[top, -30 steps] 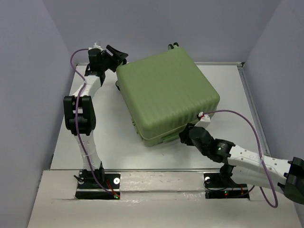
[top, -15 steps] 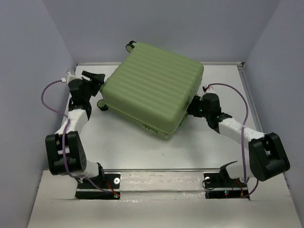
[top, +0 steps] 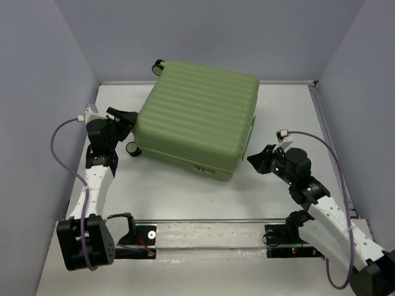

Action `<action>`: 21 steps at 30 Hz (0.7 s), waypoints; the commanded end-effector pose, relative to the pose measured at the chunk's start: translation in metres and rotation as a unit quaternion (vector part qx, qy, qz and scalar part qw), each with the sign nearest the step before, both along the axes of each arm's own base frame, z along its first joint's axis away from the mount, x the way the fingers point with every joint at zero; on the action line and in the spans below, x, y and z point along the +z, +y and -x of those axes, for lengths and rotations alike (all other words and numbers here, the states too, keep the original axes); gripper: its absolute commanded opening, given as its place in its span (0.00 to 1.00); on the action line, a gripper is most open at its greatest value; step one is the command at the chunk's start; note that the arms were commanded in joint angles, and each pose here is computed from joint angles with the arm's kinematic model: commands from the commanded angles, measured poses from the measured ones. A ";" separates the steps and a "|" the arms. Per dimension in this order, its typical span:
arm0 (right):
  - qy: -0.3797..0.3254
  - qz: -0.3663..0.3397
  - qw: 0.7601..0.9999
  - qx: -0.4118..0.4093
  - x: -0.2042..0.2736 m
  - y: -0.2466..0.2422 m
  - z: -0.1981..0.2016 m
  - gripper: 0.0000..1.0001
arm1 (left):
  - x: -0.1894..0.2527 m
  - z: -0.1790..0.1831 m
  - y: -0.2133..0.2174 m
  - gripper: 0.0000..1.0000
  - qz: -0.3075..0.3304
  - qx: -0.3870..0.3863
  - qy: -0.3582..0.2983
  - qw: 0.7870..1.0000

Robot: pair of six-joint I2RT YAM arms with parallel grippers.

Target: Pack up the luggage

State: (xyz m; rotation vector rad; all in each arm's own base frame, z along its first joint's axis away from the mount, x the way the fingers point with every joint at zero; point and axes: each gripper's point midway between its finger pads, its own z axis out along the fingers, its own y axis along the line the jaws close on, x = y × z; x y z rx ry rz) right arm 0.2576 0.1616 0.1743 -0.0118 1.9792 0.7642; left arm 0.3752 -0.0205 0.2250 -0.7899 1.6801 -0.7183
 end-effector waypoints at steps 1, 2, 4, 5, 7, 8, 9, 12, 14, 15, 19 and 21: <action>0.011 -0.033 0.997 0.075 -0.005 0.024 0.043 0.07 | 0.015 0.010 -0.041 0.06 -0.038 -0.119 -0.010 0.992; 0.002 -0.032 0.993 0.113 -0.003 0.039 0.058 0.09 | 0.016 0.010 -0.044 0.06 -0.036 -0.124 -0.012 0.992; 0.003 -0.021 0.990 0.137 -0.007 0.052 0.071 0.17 | 0.016 0.010 -0.044 0.06 -0.036 -0.127 -0.012 0.991; -0.001 -0.015 0.989 0.147 -0.010 0.058 0.079 0.33 | 0.016 0.010 -0.044 0.06 -0.036 -0.127 -0.012 0.991; -0.016 -0.003 0.988 0.156 -0.014 0.072 0.092 0.55 | 0.014 0.009 -0.044 0.06 -0.037 -0.129 -0.010 0.991; -0.021 0.004 0.988 0.150 -0.018 0.073 0.093 0.58 | 0.013 0.010 -0.045 0.06 -0.037 -0.131 -0.008 0.991; -0.027 0.015 0.991 0.132 -0.028 0.072 0.089 0.62 | 0.011 0.010 -0.046 0.06 -0.036 -0.135 -0.006 0.990; -0.039 0.026 0.995 0.084 -0.040 0.066 0.073 0.63 | 0.007 0.015 -0.051 0.06 -0.032 -0.145 -0.007 0.989; -0.054 0.023 0.997 0.059 -0.042 0.063 0.065 0.63 | 0.005 0.018 -0.054 0.06 -0.036 -0.151 -0.008 0.988; -0.065 0.027 0.997 0.022 -0.045 0.056 0.055 0.62 | 0.003 0.021 -0.055 0.06 -0.038 -0.154 -0.008 0.987; -0.085 0.031 0.996 -0.017 -0.046 0.050 0.042 0.60 | -0.005 0.029 -0.056 0.06 -0.044 -0.159 -0.002 0.986; -0.102 0.008 0.995 -0.008 -0.035 0.060 0.039 0.58 | -0.007 0.032 -0.057 0.06 -0.044 -0.160 -0.002 0.986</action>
